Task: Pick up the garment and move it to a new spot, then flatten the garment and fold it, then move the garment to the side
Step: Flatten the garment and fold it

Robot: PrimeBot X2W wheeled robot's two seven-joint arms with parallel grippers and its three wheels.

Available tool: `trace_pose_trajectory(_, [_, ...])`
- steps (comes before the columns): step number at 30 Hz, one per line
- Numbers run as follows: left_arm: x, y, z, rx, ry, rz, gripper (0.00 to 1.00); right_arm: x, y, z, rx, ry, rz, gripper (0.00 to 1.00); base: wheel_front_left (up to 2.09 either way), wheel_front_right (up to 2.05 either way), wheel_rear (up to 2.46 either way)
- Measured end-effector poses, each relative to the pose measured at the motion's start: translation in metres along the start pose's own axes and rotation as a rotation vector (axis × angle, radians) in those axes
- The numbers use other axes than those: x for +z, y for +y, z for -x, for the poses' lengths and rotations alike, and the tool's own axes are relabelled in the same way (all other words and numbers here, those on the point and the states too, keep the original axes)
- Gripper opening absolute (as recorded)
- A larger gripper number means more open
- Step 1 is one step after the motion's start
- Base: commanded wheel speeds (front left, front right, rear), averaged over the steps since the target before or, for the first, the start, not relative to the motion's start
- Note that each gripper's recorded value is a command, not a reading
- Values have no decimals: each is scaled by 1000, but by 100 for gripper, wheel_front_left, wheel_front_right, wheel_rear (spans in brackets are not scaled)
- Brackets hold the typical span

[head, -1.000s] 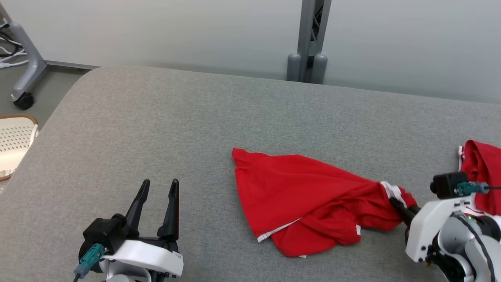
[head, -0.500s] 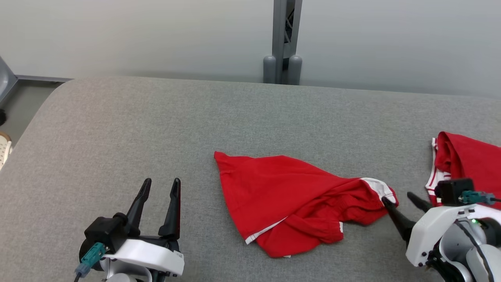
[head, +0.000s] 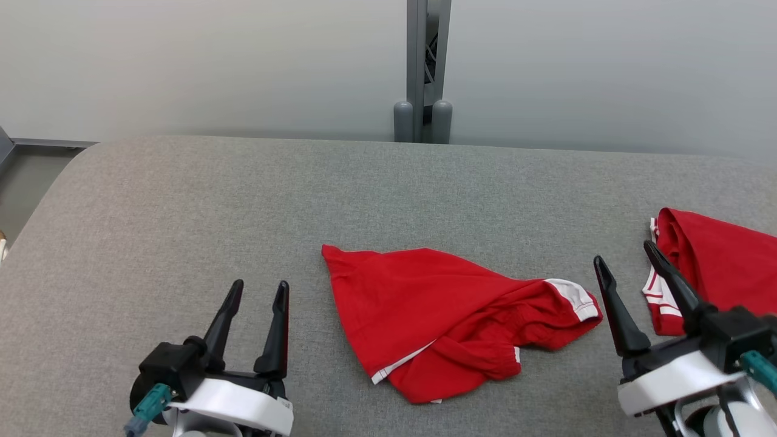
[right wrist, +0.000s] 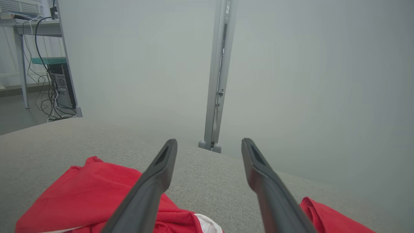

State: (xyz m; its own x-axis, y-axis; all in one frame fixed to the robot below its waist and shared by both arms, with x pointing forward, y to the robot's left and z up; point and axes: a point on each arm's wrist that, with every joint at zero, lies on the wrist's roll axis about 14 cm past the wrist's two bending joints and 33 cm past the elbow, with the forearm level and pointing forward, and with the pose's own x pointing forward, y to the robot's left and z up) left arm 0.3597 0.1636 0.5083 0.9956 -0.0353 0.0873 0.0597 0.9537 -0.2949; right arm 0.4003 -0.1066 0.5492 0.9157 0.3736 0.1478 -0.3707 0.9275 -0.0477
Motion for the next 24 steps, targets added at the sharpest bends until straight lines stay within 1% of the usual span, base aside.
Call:
trace_pose_trajectory(4, [-5,-5,4,-14,16,4,100,-5,6,8,-32,-12,-27,100,0,0,0])
trace_pose_trajectory(7, [-10,-7,7,-17,31,11,100,-16,14,13,-36,13,-53,100,0,0,0])
trace_pose_trajectory(10, [-14,-9,8,-21,43,16,100,-18,15,13,-37,14,-59,100,0,0,0])
trace_pose_trajectory(13, [-22,-20,9,-63,67,43,100,-20,15,12,-40,18,-60,100,0,0,0])
trace_pose_trajectory(15, [-44,-35,15,-121,138,51,100,-20,12,11,-45,15,-57,100,0,0,0])
trace_pose_trajectory(18, [-82,-54,30,-191,297,65,100,-21,8,8,-53,14,-56,100,0,0,0])
trace_pose_trajectory(22, [-104,-63,35,-248,405,68,100,-30,4,7,-64,37,-55,100,0,0,0])
trace_pose_trajectory(24, [-110,-66,36,-262,434,85,100,-33,1,7,-73,44,-56,100,0,0,0])
